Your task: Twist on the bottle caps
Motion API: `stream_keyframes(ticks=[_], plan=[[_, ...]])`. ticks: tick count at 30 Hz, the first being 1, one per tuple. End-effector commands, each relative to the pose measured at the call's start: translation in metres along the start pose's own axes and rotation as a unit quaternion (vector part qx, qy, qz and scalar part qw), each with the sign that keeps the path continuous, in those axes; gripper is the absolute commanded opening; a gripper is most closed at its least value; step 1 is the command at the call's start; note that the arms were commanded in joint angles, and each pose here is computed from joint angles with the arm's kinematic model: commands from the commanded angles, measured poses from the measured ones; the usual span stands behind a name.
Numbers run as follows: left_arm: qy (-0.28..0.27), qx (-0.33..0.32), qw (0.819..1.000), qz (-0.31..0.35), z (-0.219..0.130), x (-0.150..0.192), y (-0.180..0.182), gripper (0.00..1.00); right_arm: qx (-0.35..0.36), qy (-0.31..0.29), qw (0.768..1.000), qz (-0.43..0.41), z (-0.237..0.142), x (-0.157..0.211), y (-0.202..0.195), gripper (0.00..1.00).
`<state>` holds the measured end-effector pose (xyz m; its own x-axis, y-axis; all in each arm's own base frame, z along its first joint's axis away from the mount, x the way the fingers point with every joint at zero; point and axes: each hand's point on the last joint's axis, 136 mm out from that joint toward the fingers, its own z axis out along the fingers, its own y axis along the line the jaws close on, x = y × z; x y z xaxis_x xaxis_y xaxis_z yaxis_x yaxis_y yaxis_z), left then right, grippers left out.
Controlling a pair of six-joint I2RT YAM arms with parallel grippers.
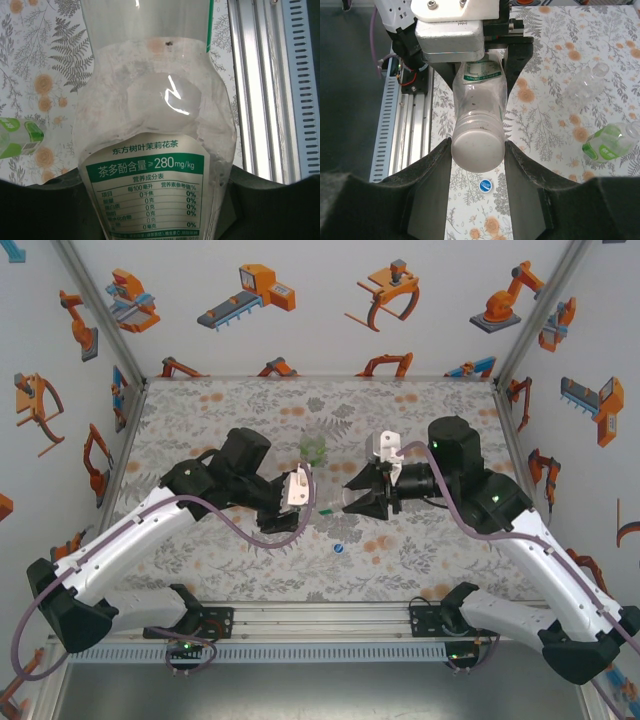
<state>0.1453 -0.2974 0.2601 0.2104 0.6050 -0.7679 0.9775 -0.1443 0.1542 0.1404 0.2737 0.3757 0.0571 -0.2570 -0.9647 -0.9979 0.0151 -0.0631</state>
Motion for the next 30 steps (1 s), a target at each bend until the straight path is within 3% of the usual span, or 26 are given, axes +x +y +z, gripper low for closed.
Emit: stream_keyframes(ticks=[1,8,14,20,23,25,26,30], plan=[[-0.056,-0.023,0.998,0.02,-0.009,-0.034,0.013,0.0,0.003,0.006,1.0,0.016,0.004,0.0,0.0,0.0],[-0.048,-0.077,0.995,0.035,-0.006,-0.03,0.033,0.0,0.052,-0.016,0.981,0.186,0.01,0.0,-0.024,0.0],[-0.047,-0.087,0.994,0.051,-0.002,-0.031,0.04,0.0,0.09,-0.009,0.922,0.376,0.013,0.005,-0.041,0.0],[-0.043,-0.092,0.993,0.059,0.001,-0.029,0.044,0.0,0.162,0.03,0.803,0.573,0.015,0.035,-0.062,0.0],[-0.048,-0.096,0.992,0.063,0.002,-0.031,0.047,0.0,0.186,0.024,0.73,0.657,0.019,0.049,-0.069,0.0],[-0.05,-0.099,0.992,0.064,0.004,-0.031,0.048,0.0,0.22,0.02,0.661,0.717,0.015,0.071,-0.074,0.0],[-0.05,-0.1,0.992,0.065,0.005,-0.031,0.049,0.0,0.222,0.015,0.643,0.733,0.015,0.076,-0.075,0.0],[-0.053,-0.102,0.991,0.067,0.006,-0.032,0.05,0.0,0.217,0.01,0.629,0.747,0.018,0.074,-0.078,0.11]])
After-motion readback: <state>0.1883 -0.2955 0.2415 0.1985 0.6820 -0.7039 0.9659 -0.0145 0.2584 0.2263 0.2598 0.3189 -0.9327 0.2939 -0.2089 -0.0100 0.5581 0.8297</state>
